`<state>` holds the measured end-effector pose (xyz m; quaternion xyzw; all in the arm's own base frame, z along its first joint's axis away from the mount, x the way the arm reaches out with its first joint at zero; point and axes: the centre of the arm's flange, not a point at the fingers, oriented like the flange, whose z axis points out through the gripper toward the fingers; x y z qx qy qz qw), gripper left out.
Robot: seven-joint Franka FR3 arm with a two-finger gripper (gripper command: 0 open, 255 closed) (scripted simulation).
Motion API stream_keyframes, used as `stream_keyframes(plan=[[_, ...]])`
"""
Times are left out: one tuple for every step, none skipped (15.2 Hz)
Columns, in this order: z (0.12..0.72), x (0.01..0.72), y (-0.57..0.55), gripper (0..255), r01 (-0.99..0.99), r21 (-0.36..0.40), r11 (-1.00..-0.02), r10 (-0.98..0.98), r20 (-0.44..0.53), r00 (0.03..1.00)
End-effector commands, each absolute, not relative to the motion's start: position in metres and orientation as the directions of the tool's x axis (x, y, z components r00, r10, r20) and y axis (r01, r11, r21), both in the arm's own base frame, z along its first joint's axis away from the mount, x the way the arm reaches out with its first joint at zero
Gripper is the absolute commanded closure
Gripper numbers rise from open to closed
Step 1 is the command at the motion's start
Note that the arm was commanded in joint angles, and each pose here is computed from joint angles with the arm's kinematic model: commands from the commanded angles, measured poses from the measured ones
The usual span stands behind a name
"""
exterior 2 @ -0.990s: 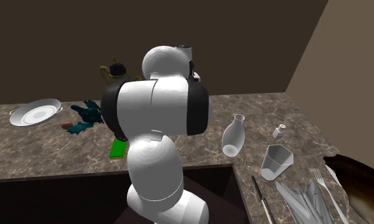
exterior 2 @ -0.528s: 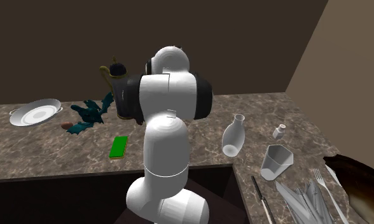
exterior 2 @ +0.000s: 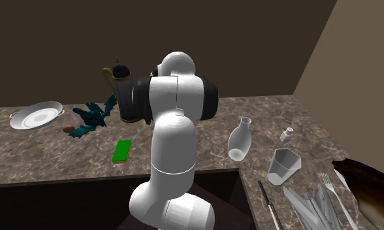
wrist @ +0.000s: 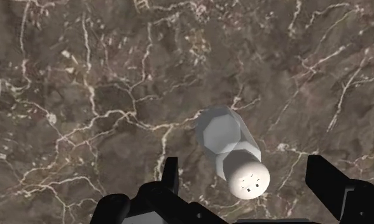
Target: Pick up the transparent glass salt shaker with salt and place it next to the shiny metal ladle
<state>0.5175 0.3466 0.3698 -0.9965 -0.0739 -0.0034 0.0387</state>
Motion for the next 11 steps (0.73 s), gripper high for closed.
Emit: stream_keyframes(plan=[[0.3624, 0.5192, 0.3473, 0, 0.147, -0.077, -0.986, 0.147, 0.013, 0.989], [0.3625, 0.5193, 0.3474, 0, 0.147, -0.077, -0.986, 0.147, 0.013, 0.989], [0.3625, 0.5193, 0.3474, 0, 0.147, -0.077, -0.986, 0.147, 0.013, 0.989], [0.3625, 0.5193, 0.3474, 0, 0.147, -0.077, -0.986, 0.147, 0.013, 0.989], [0.3625, 0.5193, 0.3474, 0, 0.147, -0.077, -0.986, 0.147, 0.013, 0.989], [0.3625, 0.5193, 0.3474, 0, 0.147, -0.077, -0.986, 0.147, 0.013, 0.989], [0.3625, 0.5193, 0.3474, 0, 0.147, -0.077, -0.986, 0.147, 0.013, 0.989], [0.3625, 0.5193, 0.3473, 0, 0.147, -0.077, -0.986, 0.147, 0.013, 0.989], [0.3625, 0.5193, 0.3473, 255, 0.147, -0.077, -0.986, 0.147, 0.013, 0.989], [0.3625, 0.5193, 0.3473, 255, 0.147, -0.077, -0.986, 0.147, 0.013, 0.989], [0.3625, 0.5193, 0.3473, 255, 0.147, -0.077, -0.986, 0.147, 0.013, 0.989]])
